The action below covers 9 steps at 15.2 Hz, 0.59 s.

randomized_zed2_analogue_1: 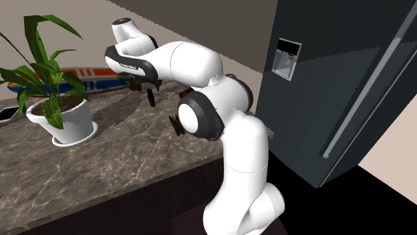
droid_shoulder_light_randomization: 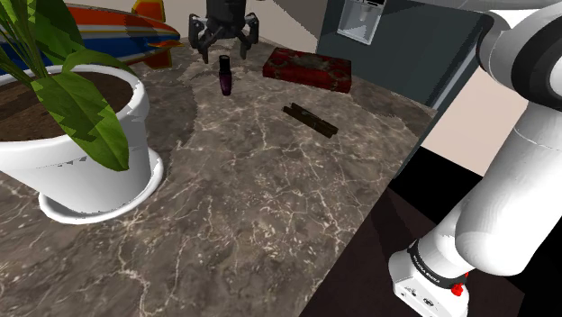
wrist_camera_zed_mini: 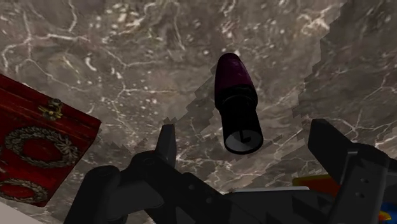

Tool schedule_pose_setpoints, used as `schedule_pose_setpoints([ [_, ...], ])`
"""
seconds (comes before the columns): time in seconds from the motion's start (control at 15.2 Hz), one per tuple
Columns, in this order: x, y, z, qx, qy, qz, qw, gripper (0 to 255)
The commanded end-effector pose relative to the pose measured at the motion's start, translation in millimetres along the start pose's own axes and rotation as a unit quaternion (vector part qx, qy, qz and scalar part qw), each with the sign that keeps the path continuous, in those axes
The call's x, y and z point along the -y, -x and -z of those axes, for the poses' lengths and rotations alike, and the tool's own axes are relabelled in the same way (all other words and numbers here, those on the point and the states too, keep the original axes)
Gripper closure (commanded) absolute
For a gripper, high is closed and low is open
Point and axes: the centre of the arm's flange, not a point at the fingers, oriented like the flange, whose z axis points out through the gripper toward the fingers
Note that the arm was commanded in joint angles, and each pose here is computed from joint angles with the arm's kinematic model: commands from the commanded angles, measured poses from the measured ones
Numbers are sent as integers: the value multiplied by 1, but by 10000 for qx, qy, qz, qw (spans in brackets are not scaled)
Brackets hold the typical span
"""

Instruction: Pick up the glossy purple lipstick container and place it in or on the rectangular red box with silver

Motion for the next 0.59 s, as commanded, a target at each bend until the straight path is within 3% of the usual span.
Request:
schedule_pose_setpoints([
  [0.0,0,-1,-8,-2,-2,0,10000,0],
  [0.46,0,-1,-8,-2,-2,0,10000,0],
  [0.53,0,-1,-8,-2,-2,0,10000,255],
])
